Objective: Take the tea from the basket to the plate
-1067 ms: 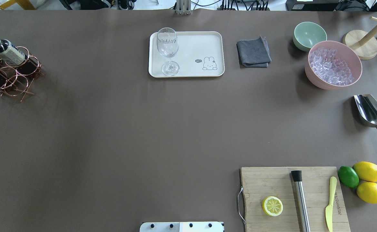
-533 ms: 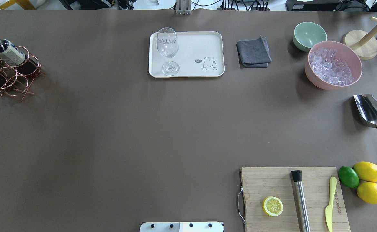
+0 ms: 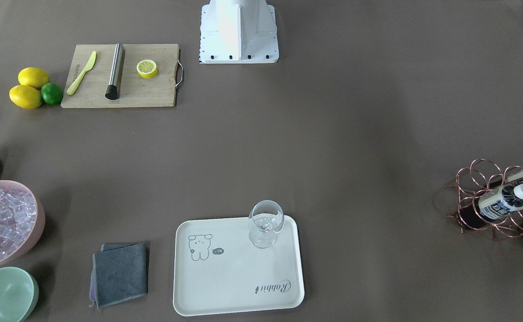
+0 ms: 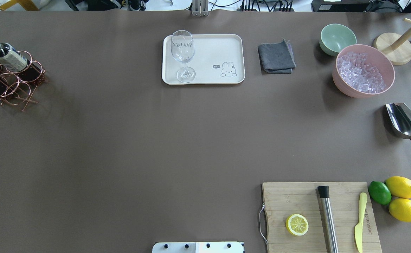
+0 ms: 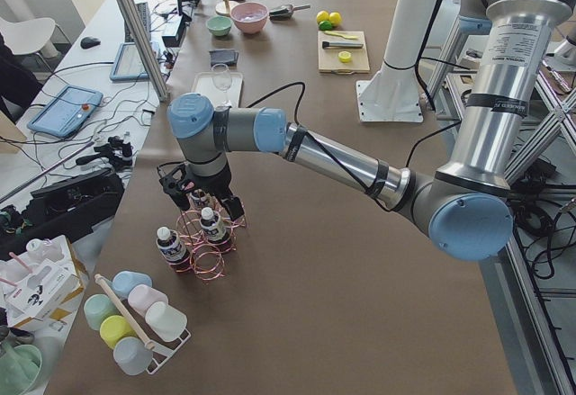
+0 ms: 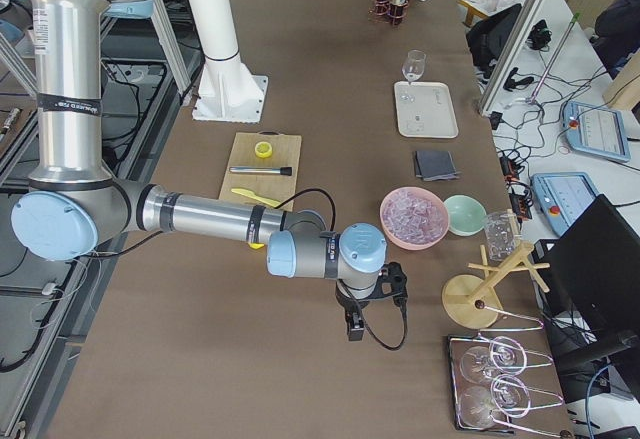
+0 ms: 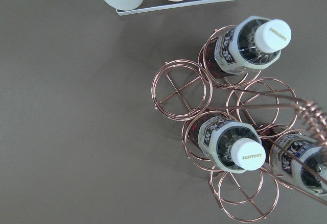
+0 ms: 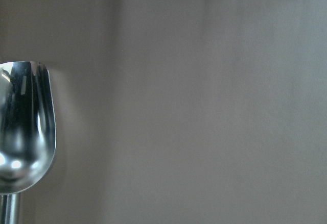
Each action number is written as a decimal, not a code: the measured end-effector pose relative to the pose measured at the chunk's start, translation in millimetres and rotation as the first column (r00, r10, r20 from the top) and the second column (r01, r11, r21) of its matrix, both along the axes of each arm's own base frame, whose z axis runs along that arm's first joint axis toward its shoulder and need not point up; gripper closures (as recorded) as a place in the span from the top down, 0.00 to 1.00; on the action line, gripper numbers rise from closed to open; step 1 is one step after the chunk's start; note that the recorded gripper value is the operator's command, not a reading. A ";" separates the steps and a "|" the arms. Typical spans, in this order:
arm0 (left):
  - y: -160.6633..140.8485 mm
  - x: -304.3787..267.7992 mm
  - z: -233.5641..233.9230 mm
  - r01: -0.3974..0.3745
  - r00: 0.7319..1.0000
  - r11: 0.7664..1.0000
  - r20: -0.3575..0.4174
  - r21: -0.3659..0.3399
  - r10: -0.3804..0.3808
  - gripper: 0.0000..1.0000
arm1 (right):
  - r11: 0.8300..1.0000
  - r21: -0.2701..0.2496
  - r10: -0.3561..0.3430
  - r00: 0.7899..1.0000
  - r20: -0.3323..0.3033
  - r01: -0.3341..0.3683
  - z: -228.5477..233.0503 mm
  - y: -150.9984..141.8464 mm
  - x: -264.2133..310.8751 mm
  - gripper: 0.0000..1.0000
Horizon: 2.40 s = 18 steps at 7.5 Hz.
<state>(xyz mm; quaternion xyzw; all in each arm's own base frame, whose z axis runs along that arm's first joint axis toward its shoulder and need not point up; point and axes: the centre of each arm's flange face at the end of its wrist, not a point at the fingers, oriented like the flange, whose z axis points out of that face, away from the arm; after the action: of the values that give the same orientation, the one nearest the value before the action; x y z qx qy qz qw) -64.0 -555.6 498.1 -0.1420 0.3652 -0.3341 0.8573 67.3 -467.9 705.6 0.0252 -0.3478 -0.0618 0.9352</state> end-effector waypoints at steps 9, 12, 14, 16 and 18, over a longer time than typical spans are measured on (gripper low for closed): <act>-78.1 -24.4 -10.0 0.230 0.973 0.966 0.002 -0.116 -0.231 0.98 | 1.000 0.007 -0.021 1.000 -0.013 0.021 1.1 -2.6 -9.2 1.00; -91.1 3.4 -10.5 0.375 0.927 0.897 0.067 -0.233 -0.370 0.98 | 1.000 0.008 -0.027 1.000 -0.014 0.027 1.1 -3.1 -12.0 1.00; -88.7 8.4 -11.0 0.395 0.918 0.886 0.074 -0.243 -0.389 0.98 | 1.000 0.010 -0.029 0.999 -0.018 0.029 1.2 -3.8 -12.7 1.00; -81.2 18.8 -12.4 0.380 0.924 0.893 0.062 -0.242 -0.377 0.90 | 0.999 0.009 -0.031 0.999 -0.022 0.031 1.4 -4.0 -13.2 1.00; -69.7 28.0 -0.8 0.350 0.934 0.899 0.024 -0.262 -0.357 0.45 | 0.999 0.009 -0.031 0.999 -0.023 0.031 1.5 -4.1 -13.4 1.00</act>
<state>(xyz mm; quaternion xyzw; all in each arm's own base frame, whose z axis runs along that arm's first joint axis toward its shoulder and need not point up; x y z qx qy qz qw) -36.0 -625.3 497.3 -0.1897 0.3480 -0.5277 0.7513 54.0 -472.0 707.1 0.0236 -0.3370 -0.0784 0.9379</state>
